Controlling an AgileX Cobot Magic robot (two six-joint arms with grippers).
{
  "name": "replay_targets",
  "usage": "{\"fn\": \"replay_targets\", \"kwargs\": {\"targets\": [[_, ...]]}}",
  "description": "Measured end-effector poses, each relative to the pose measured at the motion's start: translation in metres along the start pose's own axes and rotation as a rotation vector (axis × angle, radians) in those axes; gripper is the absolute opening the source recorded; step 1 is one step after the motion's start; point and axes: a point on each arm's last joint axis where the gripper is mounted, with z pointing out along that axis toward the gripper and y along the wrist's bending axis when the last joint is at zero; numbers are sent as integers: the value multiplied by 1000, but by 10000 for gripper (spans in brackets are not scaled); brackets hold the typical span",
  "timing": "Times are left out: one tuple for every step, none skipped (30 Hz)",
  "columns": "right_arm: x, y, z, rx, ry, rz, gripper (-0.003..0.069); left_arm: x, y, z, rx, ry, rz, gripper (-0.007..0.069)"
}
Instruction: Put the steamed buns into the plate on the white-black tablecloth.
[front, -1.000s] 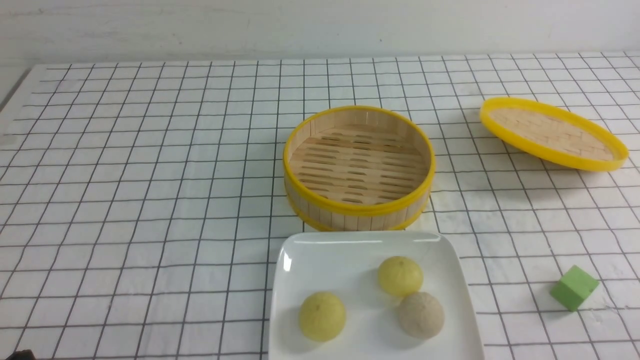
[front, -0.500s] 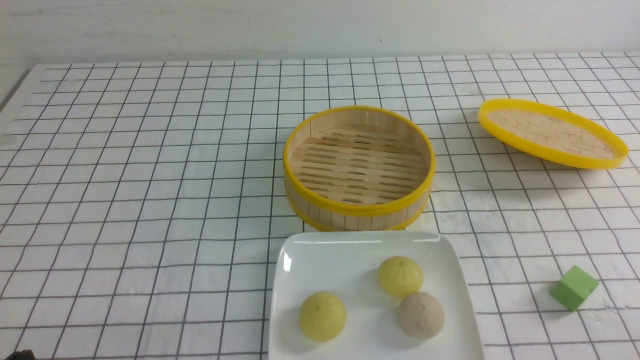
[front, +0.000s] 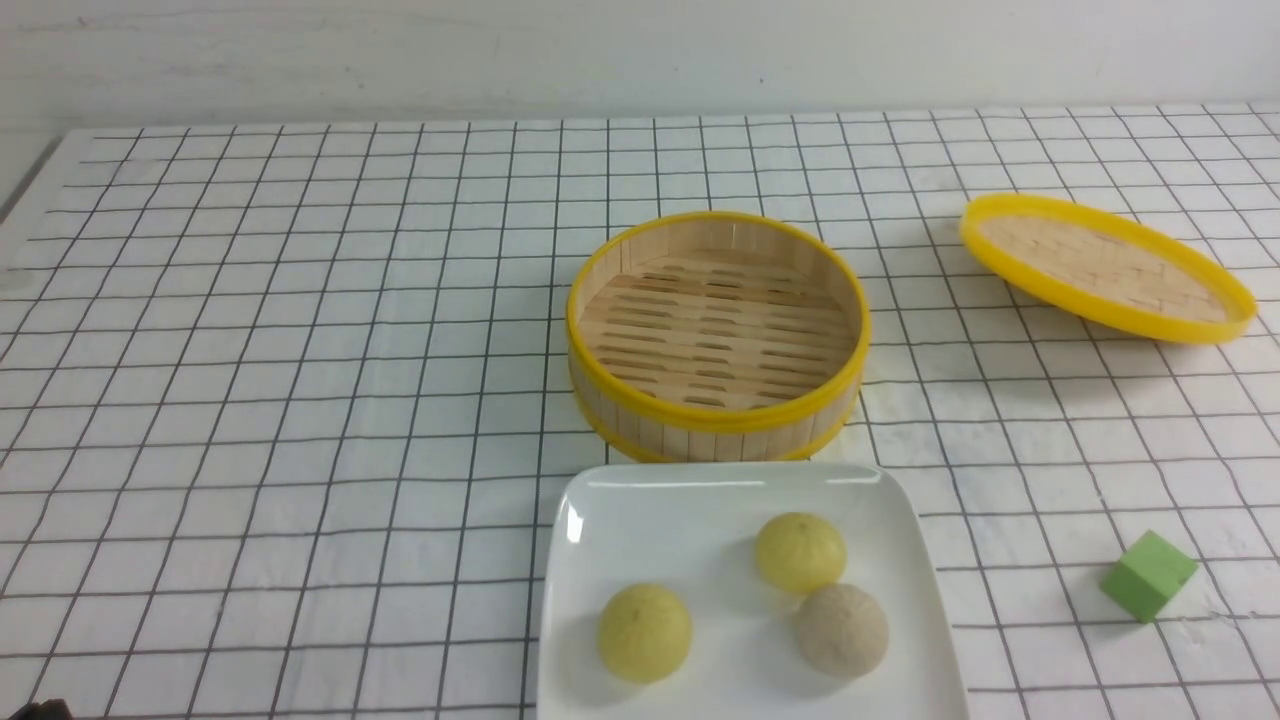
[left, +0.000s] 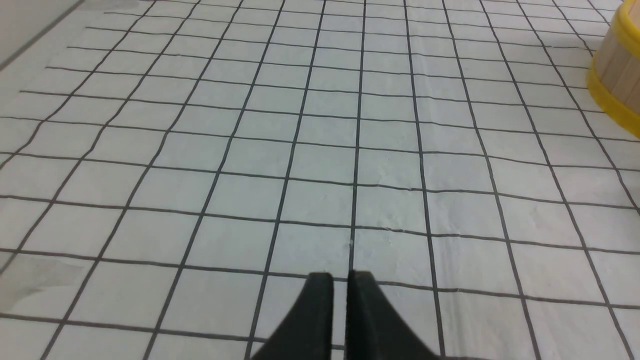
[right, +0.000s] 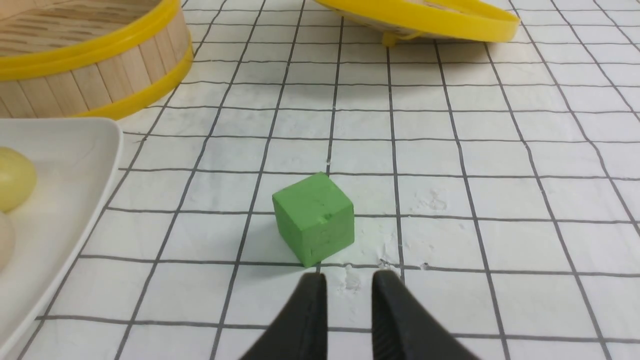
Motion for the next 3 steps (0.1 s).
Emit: {"fn": "replay_targets", "kwargs": {"targets": [[0, 0, 0, 0, 0, 0, 162, 0, 0, 0, 0, 0, 1, 79], [0, 0, 0, 0, 0, -1, 163, 0, 0, 0, -3, 0, 7, 83], [0, 0, 0, 0, 0, -1, 165, 0, 0, 0, -4, -1, 11, 85]]}}
